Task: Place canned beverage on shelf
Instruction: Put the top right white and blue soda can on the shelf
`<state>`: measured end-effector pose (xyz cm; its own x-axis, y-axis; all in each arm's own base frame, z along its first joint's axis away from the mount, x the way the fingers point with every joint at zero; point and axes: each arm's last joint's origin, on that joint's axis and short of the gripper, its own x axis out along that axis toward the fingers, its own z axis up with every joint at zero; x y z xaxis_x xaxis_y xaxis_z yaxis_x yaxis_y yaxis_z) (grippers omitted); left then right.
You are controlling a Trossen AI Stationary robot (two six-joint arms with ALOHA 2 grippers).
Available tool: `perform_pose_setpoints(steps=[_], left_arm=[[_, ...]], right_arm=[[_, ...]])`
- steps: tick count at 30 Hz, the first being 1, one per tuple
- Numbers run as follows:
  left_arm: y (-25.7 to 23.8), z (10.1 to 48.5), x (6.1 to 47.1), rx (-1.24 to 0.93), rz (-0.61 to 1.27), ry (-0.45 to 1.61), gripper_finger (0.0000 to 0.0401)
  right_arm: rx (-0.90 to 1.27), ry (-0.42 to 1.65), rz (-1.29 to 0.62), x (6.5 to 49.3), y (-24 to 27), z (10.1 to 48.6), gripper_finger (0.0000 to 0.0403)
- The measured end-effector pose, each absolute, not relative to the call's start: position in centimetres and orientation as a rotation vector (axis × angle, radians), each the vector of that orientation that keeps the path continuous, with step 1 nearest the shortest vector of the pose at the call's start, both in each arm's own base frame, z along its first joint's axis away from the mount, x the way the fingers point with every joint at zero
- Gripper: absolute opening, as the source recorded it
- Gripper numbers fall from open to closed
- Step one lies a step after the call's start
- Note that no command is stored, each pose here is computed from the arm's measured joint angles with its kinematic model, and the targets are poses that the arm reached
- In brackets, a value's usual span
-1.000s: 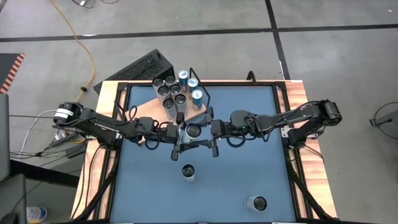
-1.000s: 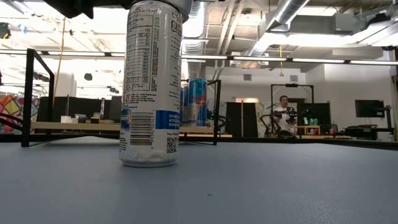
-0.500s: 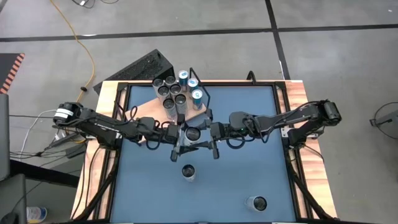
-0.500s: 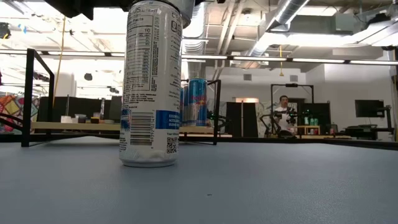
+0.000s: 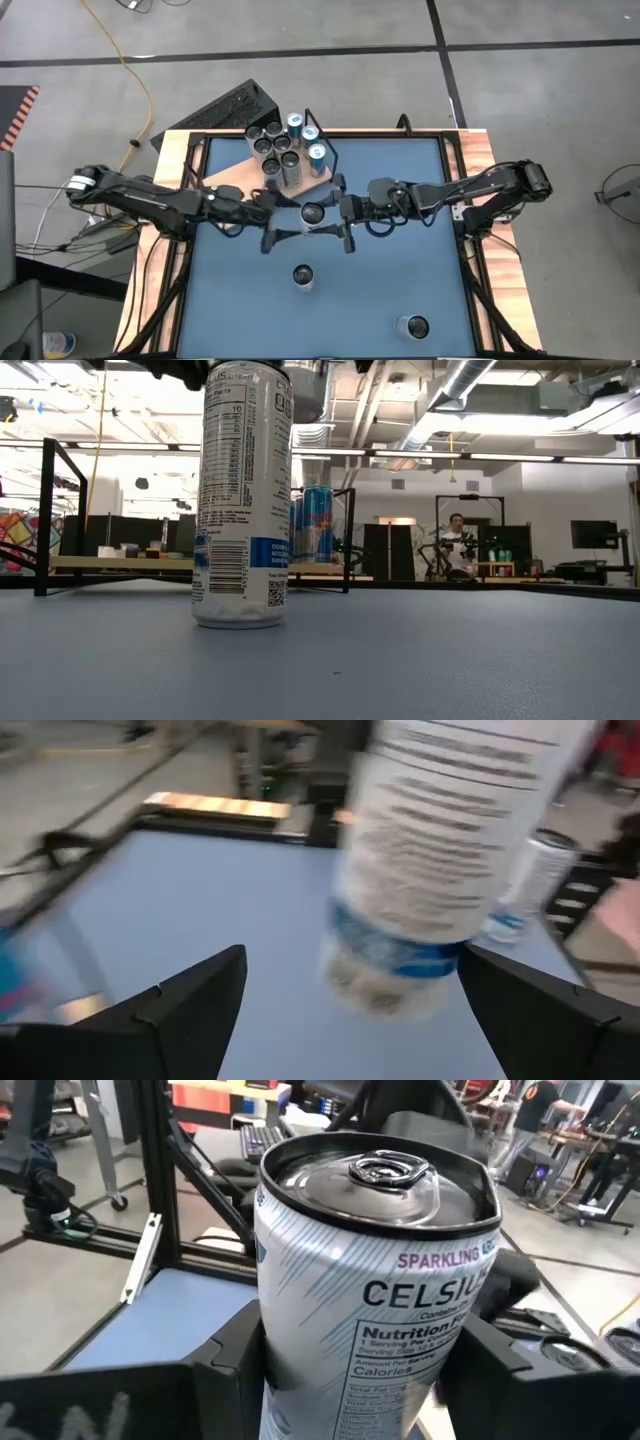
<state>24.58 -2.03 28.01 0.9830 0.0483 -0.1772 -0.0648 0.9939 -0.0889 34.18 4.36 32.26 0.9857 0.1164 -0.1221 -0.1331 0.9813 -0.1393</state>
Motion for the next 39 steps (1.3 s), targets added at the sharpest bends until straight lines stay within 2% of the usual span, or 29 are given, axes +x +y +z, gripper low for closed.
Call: perform_pose_setpoints(steps=[6, 13, 18, 26, 32, 39], left_arm=[[-1.2, 29.0, 21.5, -0.115, 0.235, 0.228, 0.0348], [-1.0, 30.3, 20.5, -0.134, 0.275, 0.175, 0.0348], [-1.2, 31.4, 22.3, -0.096, 0.272, 0.209, 0.0348], [-1.6, 33.0, 26.3, 0.107, 0.239, 0.429, 0.0348], [-2.0, 35.3, 27.9, 0.176, 0.143, 0.434, 0.0348], [-2.4, 35.0, 30.2, 0.229, 0.032, 0.507, 0.0348]], right_arm=[[-0.148, 0.185, 0.145, 33.8, 4.4, 31.8, 0.021], [-0.107, 0.327, 0.125, 33.5, 3.8, 30.6, 0.021], [-0.069, 0.364, 0.093, 33.5, 2.9, 30.3, 0.021], [-0.063, 0.458, 0.082, 33.1, 2.5, 29.4, 0.021], [-0.046, 0.516, 0.078, 32.9, 2.5, 28.9, 0.021], [-0.05, 0.522, 0.076, 32.9, 2.5, 28.9, 0.021]])
